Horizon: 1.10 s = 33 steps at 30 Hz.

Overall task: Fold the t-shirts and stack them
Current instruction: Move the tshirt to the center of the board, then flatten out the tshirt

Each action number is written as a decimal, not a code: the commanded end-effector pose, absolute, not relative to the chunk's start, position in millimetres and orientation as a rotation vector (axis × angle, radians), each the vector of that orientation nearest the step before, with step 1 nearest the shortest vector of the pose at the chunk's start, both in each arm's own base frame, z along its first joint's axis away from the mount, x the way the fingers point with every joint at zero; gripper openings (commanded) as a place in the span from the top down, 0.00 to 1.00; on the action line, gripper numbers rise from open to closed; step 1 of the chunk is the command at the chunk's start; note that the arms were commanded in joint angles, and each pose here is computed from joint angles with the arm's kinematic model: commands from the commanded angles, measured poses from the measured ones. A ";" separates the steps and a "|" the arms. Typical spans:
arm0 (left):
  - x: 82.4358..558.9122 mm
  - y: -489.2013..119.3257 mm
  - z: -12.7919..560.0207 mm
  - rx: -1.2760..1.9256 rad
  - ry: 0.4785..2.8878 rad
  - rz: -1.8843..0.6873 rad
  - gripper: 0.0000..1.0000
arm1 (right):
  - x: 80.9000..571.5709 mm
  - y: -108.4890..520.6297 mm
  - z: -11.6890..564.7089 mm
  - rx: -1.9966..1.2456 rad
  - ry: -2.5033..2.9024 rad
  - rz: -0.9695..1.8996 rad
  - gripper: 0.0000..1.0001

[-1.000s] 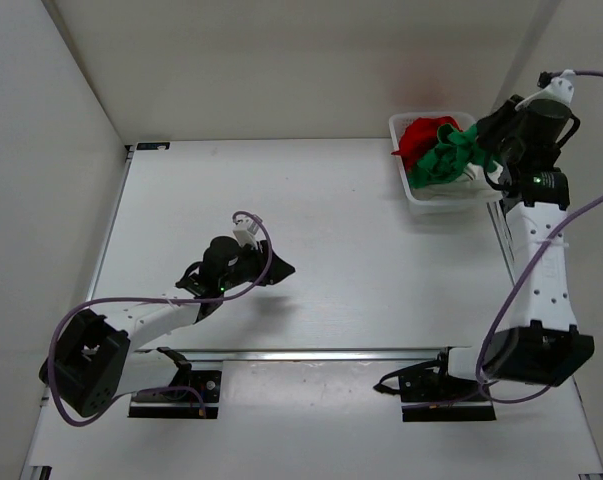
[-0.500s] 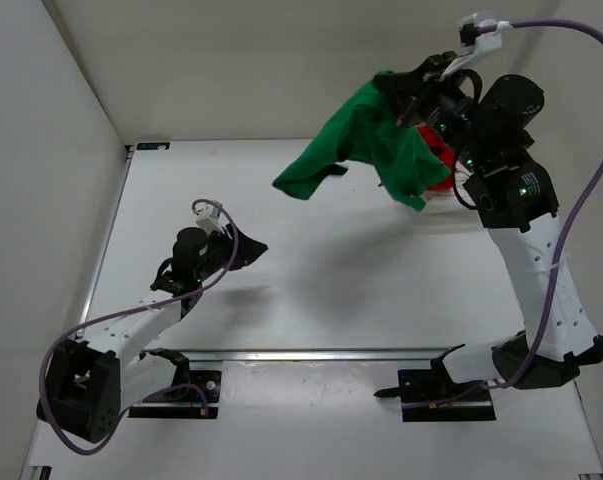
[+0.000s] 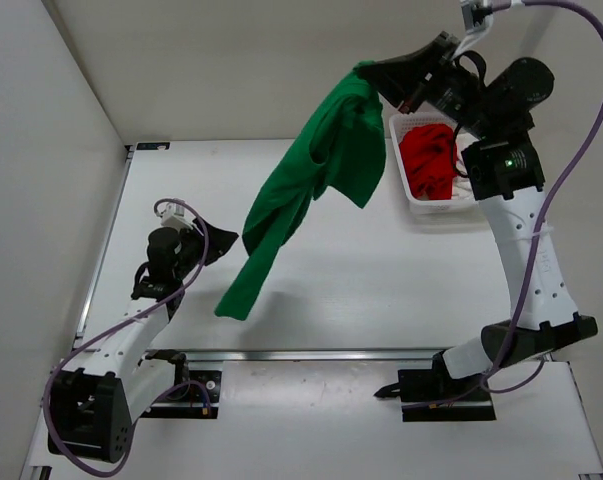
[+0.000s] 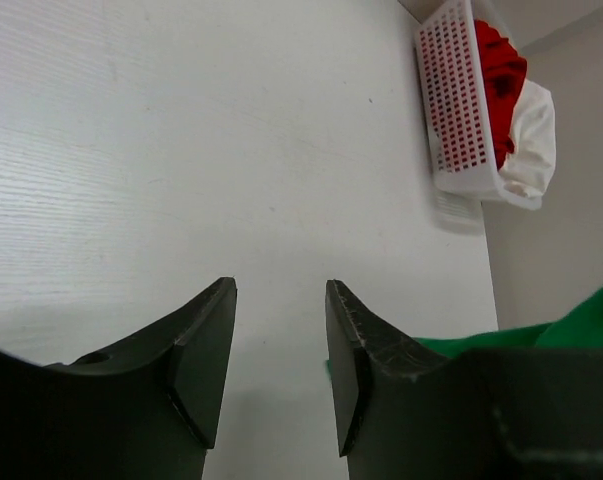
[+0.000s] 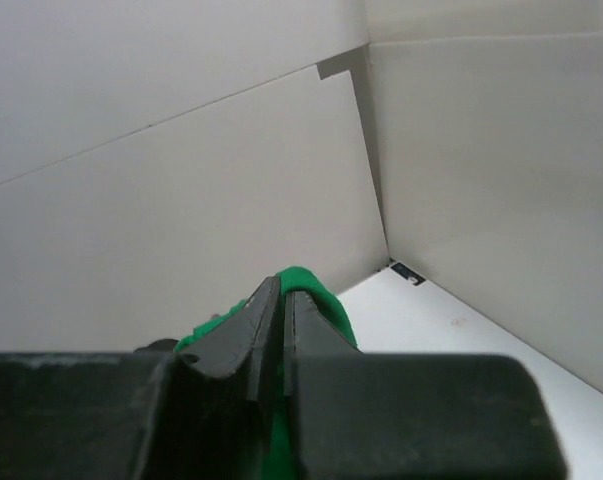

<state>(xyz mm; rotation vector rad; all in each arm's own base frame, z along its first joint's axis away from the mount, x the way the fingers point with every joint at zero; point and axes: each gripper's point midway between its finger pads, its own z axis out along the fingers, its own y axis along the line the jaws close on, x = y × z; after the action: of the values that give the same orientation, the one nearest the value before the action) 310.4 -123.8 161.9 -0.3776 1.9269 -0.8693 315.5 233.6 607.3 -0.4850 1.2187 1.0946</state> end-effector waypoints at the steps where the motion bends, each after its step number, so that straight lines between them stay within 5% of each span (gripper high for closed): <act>1: 310.1 -109.6 153.4 -0.450 1.925 -0.832 0.48 | 282.0 217.2 583.7 -0.636 1.141 1.214 1.00; 5: 314.4 -103.4 152.2 -0.474 1.922 -0.790 0.48 | 291.6 192.4 451.6 -0.628 1.243 1.244 1.00; 10: 313.3 -99.7 132.4 -0.503 1.965 -0.733 0.48 | 350.4 113.5 272.2 0.004 1.659 1.239 0.98; 13: 308.2 -95.8 120.1 -0.512 2.001 -0.676 0.49 | 363.4 87.9 240.5 0.206 1.715 1.231 0.67; 16: 306.3 -89.3 118.7 -0.523 1.997 -0.633 0.47 | 382.6 104.6 246.3 0.160 1.808 1.060 0.56; 20: 307.3 -85.6 110.9 -0.529 2.023 -0.574 0.43 | 387.5 156.5 224.9 0.048 2.041 0.578 0.61; 22: 305.9 -82.2 93.1 -0.541 2.078 -0.519 0.44 | 372.1 195.4 203.4 -0.072 2.099 0.546 0.84; 24: 304.7 -81.3 83.5 -0.557 2.097 -0.515 0.43 | 360.1 222.4 188.6 -0.154 2.140 0.613 0.94; 33: 308.9 -58.8 61.4 -0.720 2.071 -0.488 0.41 | 319.0 356.3 109.0 -0.717 2.216 0.499 0.69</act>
<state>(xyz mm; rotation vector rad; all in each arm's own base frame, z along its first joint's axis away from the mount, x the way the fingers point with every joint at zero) 302.3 -67.3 61.9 -0.6609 2.1136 -0.4970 319.4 339.8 100.4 -0.5915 2.3085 0.6257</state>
